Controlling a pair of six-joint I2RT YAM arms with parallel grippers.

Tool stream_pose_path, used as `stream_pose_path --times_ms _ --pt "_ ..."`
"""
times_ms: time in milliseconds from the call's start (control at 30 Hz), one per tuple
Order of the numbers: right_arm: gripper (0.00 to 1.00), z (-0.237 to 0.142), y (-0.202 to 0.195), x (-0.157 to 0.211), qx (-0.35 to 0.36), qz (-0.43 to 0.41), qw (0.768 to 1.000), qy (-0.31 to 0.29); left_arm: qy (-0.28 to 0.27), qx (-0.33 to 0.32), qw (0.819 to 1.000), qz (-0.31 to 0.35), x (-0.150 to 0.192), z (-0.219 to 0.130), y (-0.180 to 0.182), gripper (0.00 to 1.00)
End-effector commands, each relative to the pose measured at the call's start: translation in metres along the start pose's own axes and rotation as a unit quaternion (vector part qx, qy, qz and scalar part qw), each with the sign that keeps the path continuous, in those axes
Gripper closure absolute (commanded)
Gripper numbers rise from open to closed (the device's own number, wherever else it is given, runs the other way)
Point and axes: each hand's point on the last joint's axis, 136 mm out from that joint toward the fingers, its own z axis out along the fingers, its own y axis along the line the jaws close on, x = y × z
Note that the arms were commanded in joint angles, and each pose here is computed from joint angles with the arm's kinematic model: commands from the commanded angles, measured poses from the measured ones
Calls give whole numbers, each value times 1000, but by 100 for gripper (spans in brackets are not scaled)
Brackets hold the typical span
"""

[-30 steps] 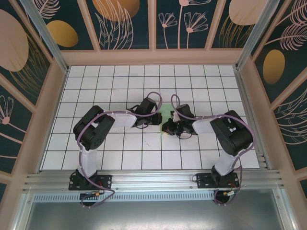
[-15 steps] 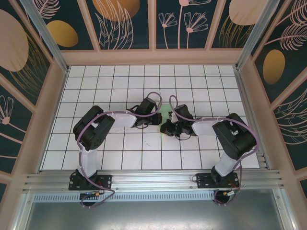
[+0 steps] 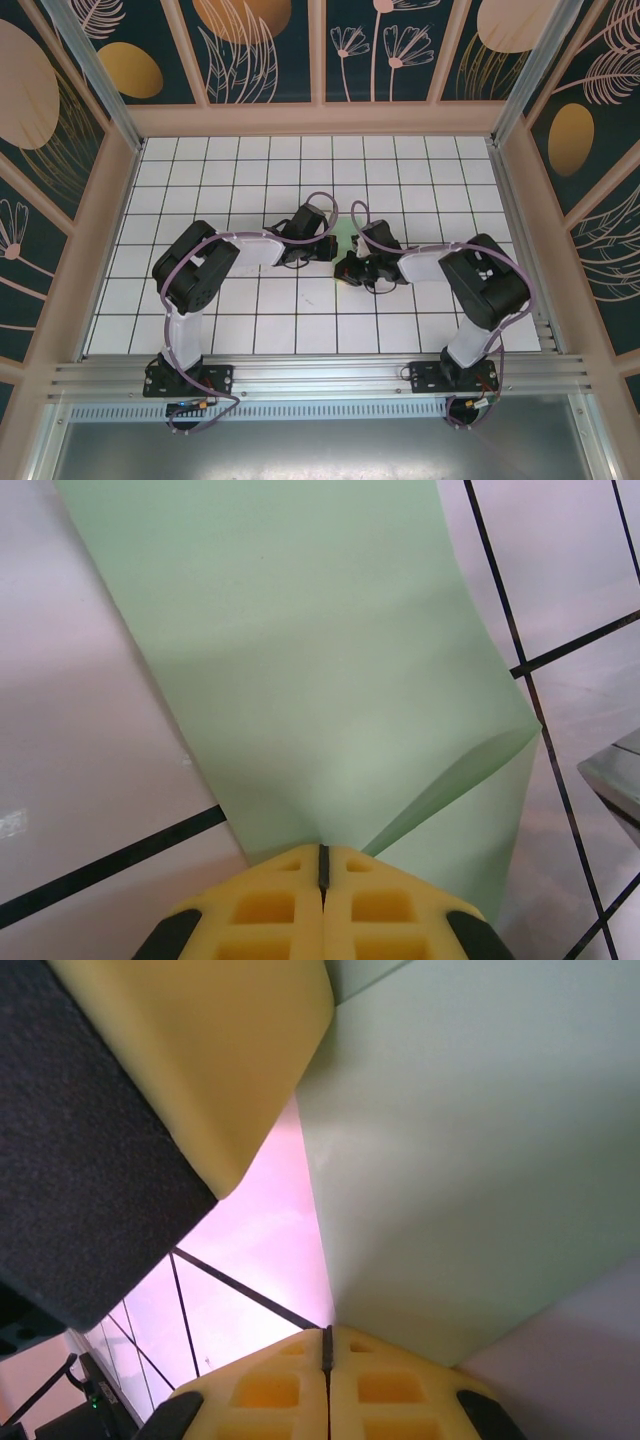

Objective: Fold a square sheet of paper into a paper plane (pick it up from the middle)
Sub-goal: Third fold the triangle at the center of the table.

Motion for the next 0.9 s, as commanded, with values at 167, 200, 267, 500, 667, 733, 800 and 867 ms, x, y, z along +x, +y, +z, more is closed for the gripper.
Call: stream_pose_path --times_ms 167,200,267,500,667,733,800,867 --pt "91 -5 2 8 -7 -3 1000 0 42 -44 998 -9 29 3 24 98" --pt "91 -2 -4 10 1 1 1000 5 42 -45 998 -9 29 3 25 98" --pt "92 5 -14 13 10 10 1000 14 42 -45 998 -8 29 3 25 98" --pt "92 -3 -2 2 5 -4 1000 0 42 -46 998 -7 30 1 25 98" --pt "92 -28 22 -22 -28 -20 999 -42 44 -48 998 -8 31 2 26 98" --pt "92 -32 19 -32 -37 -12 998 -50 44 -48 998 -9 31 2 26 98" --pt "92 -27 20 -33 -50 -9 998 -45 44 -47 998 -9 30 3 26 98" --pt "92 -19 13 -31 -47 2 998 -37 44 -46 998 -8 30 3 25 98"
